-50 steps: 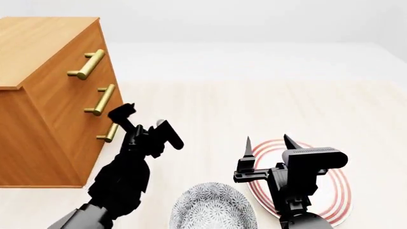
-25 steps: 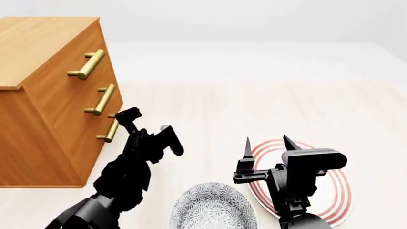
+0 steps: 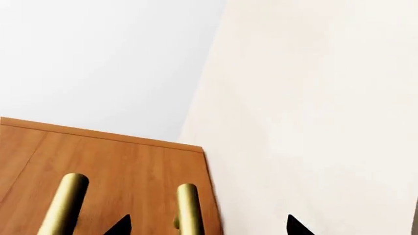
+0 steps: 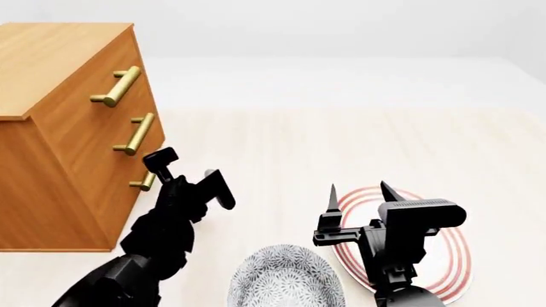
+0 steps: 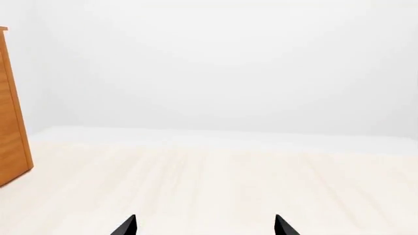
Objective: Open the bottom drawer of the cabinet.
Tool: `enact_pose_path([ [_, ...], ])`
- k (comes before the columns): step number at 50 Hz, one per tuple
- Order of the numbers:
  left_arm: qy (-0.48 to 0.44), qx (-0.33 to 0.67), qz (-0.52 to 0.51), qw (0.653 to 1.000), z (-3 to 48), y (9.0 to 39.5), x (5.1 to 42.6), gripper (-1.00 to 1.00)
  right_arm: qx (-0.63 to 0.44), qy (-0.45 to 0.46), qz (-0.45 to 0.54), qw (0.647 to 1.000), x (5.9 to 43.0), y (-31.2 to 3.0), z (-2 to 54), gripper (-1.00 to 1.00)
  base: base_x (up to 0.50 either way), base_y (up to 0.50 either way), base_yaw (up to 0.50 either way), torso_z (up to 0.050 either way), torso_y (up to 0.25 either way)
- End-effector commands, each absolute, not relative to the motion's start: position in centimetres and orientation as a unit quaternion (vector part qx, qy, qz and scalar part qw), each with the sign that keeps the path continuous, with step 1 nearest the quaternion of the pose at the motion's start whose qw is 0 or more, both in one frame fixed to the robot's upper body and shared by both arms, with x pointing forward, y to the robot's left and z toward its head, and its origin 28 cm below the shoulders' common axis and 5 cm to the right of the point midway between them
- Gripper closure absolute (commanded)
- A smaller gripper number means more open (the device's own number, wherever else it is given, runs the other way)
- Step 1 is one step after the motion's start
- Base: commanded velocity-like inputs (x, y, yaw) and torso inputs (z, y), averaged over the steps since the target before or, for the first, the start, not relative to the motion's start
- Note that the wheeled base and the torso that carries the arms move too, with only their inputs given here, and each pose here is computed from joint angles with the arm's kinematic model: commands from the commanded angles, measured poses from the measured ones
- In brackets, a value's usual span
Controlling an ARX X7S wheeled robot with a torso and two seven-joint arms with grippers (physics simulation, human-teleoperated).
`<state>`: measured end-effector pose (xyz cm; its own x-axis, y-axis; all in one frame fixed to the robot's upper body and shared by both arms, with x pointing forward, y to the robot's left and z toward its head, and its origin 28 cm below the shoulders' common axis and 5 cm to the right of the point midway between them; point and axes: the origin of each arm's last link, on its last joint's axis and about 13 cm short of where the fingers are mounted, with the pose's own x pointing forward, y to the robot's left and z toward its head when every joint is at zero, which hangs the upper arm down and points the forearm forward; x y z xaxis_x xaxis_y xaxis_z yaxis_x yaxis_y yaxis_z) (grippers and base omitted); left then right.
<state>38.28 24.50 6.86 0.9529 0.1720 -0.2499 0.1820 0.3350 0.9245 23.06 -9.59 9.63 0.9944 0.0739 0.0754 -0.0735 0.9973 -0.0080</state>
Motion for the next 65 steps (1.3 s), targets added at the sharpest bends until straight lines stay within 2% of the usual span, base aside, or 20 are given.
enact_pose_path([
  [1, 0.177, 0.579, 0.019, 0.796, 6.7, 25.3, 38.0, -1.0, -0.002, -0.038, 0.037, 0.999, 23.0, -9.6, 9.6, -1.0, 0.0, 0.0, 0.0, 0.0, 0.0],
  [37, 0.264, 0.574, 0.09, 0.77, 7.0, 26.8, 37.2, -1.0, 0.0, -0.043, 0.033, 0.999, 22.9, -9.7, 9.8, -1.0, 0.0, 0.0, 0.0, 0.0, 0.0],
  [65, 0.274, 0.561, 0.09, 0.776, 6.9, 26.9, 37.1, -1.0, 0.003, -0.043, 0.032, 0.999, 22.9, -9.7, 9.7, -1.0, 0.0, 0.0, 0.0, 0.0, 0.0],
])
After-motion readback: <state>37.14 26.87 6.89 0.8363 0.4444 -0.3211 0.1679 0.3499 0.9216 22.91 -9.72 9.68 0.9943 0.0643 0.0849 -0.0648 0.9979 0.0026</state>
